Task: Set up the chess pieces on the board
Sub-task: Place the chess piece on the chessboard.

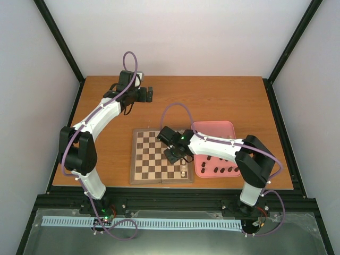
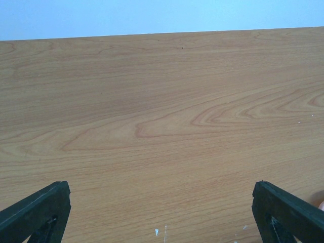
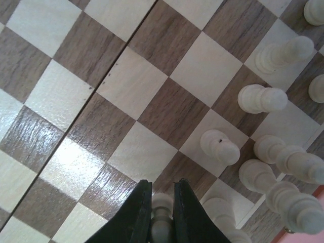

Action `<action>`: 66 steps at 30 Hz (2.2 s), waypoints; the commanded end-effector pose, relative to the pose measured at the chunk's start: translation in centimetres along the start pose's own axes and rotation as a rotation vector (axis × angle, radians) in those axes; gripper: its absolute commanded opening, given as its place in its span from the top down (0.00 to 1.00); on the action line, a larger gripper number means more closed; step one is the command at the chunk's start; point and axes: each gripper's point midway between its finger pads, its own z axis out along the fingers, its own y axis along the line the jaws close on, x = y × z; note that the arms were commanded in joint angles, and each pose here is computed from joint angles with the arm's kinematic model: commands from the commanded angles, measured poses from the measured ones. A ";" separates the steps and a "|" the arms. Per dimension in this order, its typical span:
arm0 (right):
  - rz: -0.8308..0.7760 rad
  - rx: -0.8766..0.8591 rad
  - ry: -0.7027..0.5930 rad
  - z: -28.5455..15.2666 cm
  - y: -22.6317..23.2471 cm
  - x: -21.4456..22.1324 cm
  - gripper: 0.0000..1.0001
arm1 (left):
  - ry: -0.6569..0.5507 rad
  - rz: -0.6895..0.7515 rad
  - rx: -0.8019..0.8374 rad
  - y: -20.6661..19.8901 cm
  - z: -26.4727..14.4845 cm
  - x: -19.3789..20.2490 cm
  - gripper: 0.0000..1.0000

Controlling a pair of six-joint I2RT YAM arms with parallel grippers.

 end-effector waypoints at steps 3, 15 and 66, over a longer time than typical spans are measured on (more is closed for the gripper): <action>0.020 0.082 -0.037 0.5 -1.2 -0.4 0.92 | -0.045 -0.014 0.006 0.0 -1.0 -1.8 0.00; 0.020 0.114 -0.032 1.3 -1.9 -0.4 0.92 | -0.043 -0.013 0.005 0.0 -0.9 -1.8 0.00; 0.196 0.271 -0.184 -6.9 -9.8 -1.0 0.59 | -0.045 -0.012 0.020 -0.3 -1.2 -1.9 0.00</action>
